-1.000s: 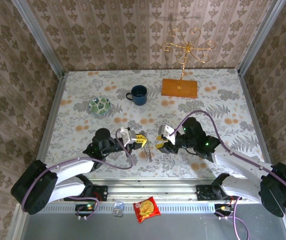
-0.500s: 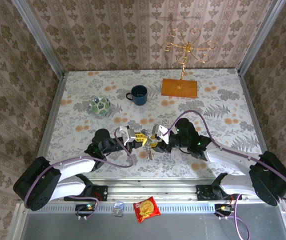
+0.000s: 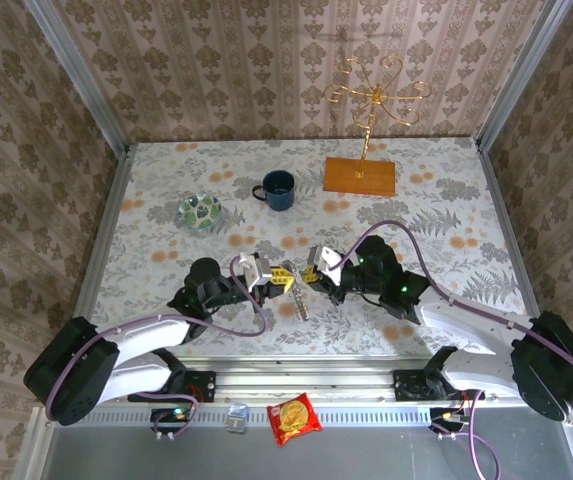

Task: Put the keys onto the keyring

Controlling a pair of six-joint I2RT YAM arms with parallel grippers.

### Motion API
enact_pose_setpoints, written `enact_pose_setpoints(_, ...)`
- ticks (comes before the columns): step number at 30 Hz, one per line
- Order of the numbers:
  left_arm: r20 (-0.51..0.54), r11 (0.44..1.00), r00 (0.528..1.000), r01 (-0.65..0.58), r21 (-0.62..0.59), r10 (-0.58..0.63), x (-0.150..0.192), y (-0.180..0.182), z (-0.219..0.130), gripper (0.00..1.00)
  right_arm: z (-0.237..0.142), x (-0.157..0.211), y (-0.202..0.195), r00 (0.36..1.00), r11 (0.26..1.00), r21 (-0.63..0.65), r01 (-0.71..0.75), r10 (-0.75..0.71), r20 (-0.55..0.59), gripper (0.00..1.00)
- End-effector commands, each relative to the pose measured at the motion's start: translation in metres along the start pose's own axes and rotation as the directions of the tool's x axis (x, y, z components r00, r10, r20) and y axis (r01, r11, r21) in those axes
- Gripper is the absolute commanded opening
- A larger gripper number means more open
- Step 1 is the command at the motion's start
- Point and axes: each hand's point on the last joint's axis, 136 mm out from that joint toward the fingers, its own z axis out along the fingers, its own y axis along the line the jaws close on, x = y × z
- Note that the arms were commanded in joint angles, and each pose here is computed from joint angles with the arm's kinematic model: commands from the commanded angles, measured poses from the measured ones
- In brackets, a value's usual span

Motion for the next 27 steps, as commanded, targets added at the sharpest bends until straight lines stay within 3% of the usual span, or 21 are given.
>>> enact_pose_setpoints(1,-0.004,0.999,0.999,-0.051,-0.017,0.051,-0.006,0.004,-0.001,0.00,-0.010,-0.017,-0.004,0.999,0.999,0.019,0.044,-0.044,-0.007,0.00)
enact_pose_setpoints(3,-0.003,0.998,0.999,-0.054,-0.022,0.054,-0.006,0.004,-0.002,0.05,-0.013,-0.018,-0.004,0.999,0.999,0.016,0.048,-0.048,-0.019,0.00)
enact_pose_setpoints(9,0.002,0.994,0.998,-0.058,-0.094,0.059,-0.006,0.011,-0.009,0.40,-0.021,-0.021,-0.008,0.997,0.998,0.042,0.053,-0.050,-0.057,0.00)
enact_pose_setpoints(12,0.018,0.976,0.997,-0.070,-0.208,0.075,-0.010,0.024,-0.021,0.52,-0.026,-0.023,-0.012,0.996,0.997,0.061,0.052,-0.047,-0.082,0.00)
enact_pose_setpoints(15,0.036,0.923,0.996,-0.066,-0.379,0.086,-0.019,0.043,-0.043,0.61,-0.027,-0.029,-0.012,0.994,0.997,0.060,0.049,-0.043,-0.098,0.00)
enact_pose_setpoints(18,0.044,0.828,0.994,-0.063,-0.557,0.105,-0.034,0.062,-0.075,0.66,-0.019,-0.041,-0.006,0.995,0.998,0.042,0.048,-0.044,-0.089,0.00)
enact_pose_setpoints(22,0.120,0.603,0.985,0.023,-0.797,0.121,-0.062,0.086,-0.140,0.76,0.003,-0.066,0.012,0.999,0.999,-0.041,0.016,-0.018,-0.032,0.00)
enact_pose_setpoints(27,0.199,0.429,0.973,0.132,-0.894,0.115,-0.086,0.096,-0.191,0.79,0.035,-0.096,0.033,0.993,0.984,-0.167,-0.066,0.081,0.084,0.00)
